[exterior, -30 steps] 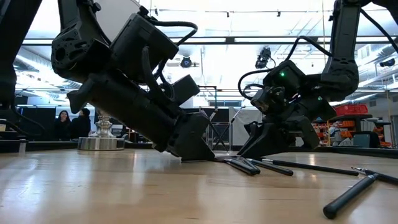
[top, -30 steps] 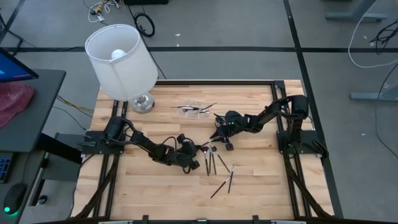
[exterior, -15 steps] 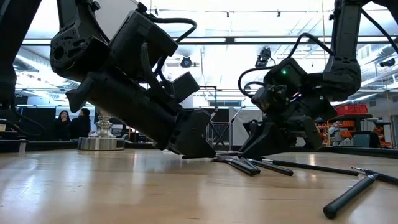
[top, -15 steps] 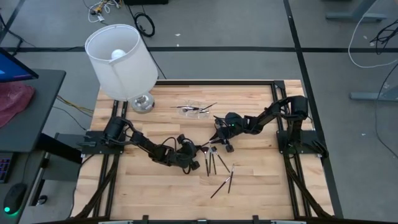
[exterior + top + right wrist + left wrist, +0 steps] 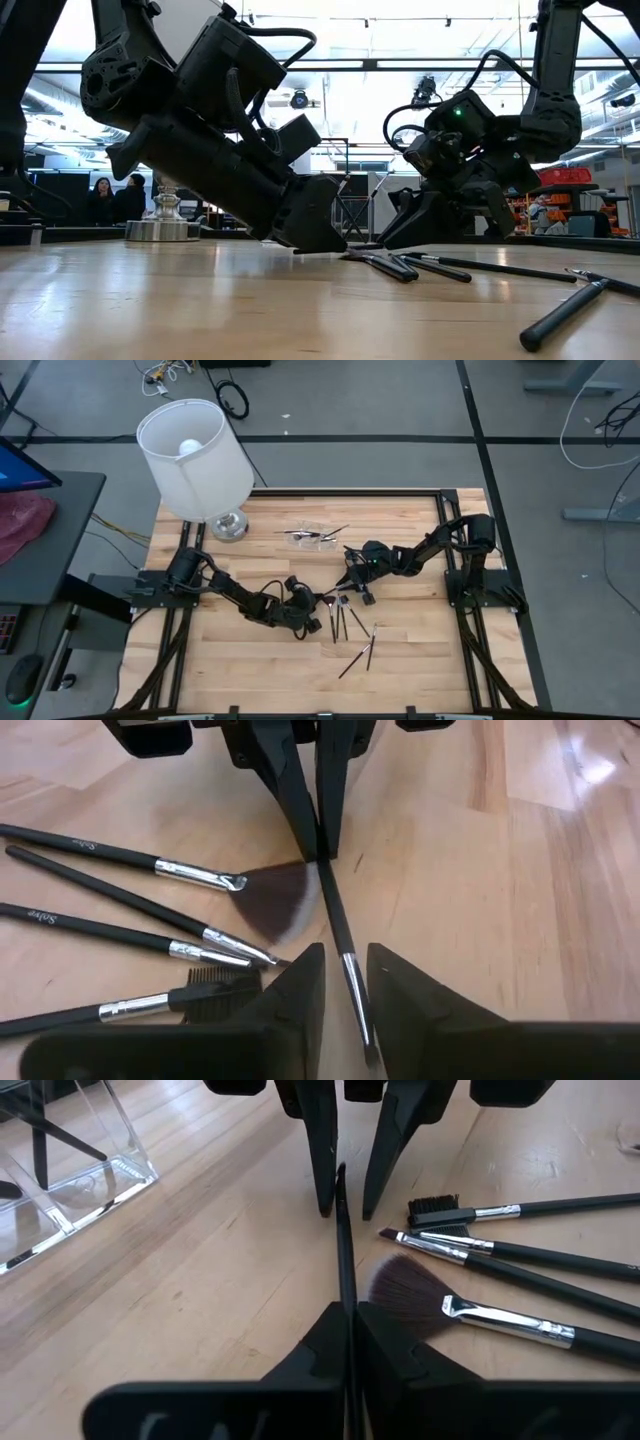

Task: Put items in baskets/containers
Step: Put the black eyeshadow brush into the transparent organizer

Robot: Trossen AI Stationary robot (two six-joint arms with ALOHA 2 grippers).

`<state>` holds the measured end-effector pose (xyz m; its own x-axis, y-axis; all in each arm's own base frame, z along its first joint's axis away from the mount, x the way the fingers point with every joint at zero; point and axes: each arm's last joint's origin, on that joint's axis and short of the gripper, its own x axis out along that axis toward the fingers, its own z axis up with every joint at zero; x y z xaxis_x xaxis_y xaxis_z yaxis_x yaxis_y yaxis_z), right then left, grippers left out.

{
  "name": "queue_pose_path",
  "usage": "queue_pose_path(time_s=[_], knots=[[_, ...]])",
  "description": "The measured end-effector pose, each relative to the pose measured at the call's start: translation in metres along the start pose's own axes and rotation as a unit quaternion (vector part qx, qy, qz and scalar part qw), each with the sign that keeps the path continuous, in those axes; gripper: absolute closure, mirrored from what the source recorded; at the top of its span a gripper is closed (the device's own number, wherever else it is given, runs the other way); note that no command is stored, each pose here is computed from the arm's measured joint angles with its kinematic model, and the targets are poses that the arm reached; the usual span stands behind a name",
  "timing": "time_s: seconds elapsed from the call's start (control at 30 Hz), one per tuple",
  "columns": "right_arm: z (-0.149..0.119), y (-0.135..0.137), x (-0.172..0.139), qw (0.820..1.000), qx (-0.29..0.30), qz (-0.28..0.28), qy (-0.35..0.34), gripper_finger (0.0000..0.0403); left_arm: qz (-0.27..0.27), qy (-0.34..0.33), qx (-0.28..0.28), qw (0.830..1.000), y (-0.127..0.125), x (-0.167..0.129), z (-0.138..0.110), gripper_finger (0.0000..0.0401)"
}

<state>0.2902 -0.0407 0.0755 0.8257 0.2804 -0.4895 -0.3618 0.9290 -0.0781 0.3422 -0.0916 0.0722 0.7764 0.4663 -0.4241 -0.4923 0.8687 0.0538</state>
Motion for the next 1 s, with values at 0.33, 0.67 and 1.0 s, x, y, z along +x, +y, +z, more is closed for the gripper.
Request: queue_pose_path(time_s=[0.33,0.67,1.0], knots=[[0.0004,-0.0003,-0.0002,1.0,0.001,-0.001,-0.001,0.0353,-0.001,0.0,0.0,1.0,0.0,-0.0001,0.0003,0.0387],[0.0004,-0.0002,-0.0002,1.0,0.001,-0.001,0.0,0.0332,-0.002,-0.006,0.008,1.0,-0.0017,-0.0014,0.0012,0.0388],[0.0008,-0.0005,-0.0001,1.0,0.001,-0.002,0.0,0.0319,-0.001,-0.007,0.009,1.0,-0.0017,-0.0014,0.0014,0.0387]])
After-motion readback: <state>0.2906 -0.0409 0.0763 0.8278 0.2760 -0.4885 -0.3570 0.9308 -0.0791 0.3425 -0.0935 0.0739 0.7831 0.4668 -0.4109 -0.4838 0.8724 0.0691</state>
